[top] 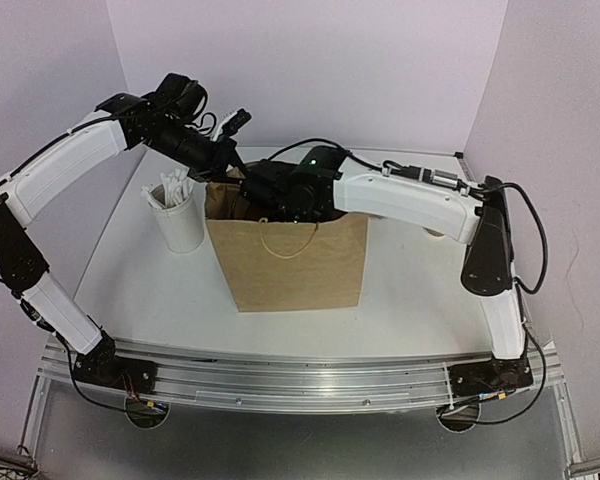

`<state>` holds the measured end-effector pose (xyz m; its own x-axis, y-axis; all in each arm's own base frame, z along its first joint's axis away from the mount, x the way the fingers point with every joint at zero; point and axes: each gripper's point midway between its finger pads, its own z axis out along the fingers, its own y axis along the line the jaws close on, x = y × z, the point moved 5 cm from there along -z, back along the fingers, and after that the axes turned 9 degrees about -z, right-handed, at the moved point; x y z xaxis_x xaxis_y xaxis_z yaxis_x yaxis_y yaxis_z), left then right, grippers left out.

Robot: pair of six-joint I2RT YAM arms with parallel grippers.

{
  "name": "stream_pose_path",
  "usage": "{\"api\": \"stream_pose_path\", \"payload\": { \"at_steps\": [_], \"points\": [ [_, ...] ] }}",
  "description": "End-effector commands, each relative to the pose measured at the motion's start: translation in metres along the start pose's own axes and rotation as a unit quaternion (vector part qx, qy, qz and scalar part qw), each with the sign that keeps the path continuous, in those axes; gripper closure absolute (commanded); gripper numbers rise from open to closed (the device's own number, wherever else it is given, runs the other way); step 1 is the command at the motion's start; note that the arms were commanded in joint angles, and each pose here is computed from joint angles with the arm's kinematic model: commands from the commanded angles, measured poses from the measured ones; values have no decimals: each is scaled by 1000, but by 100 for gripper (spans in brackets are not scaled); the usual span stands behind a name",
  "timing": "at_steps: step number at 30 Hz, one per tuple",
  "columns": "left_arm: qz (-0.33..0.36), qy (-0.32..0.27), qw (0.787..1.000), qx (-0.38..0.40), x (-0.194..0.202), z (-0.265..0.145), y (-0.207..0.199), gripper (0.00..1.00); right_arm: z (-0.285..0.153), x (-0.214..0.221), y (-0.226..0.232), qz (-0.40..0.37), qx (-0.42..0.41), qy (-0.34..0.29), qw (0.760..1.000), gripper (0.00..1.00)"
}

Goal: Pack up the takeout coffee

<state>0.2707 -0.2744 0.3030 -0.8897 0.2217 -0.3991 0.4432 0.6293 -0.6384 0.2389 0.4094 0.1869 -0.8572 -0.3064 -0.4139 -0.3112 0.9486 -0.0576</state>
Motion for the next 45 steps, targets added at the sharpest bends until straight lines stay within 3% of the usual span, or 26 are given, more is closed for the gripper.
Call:
{"api": "stream_pose_path", "payload": {
  "at_steps": [1,11,26,45],
  "points": [
    [14,1,1000,-8,8,-9,0,100,-61,-23,-5,6,-45,-60,997,21],
    [18,1,1000,-7,8,-10,0,100,-116,-40,-21,10,-75,-122,990,20],
    [41,7,999,10,4,-11,-8,100,-145,-52,-28,20,-96,-168,981,20],
    [92,20,995,26,5,-14,-15,100,-248,-66,-50,2,-223,-284,933,22]
  ]
}}
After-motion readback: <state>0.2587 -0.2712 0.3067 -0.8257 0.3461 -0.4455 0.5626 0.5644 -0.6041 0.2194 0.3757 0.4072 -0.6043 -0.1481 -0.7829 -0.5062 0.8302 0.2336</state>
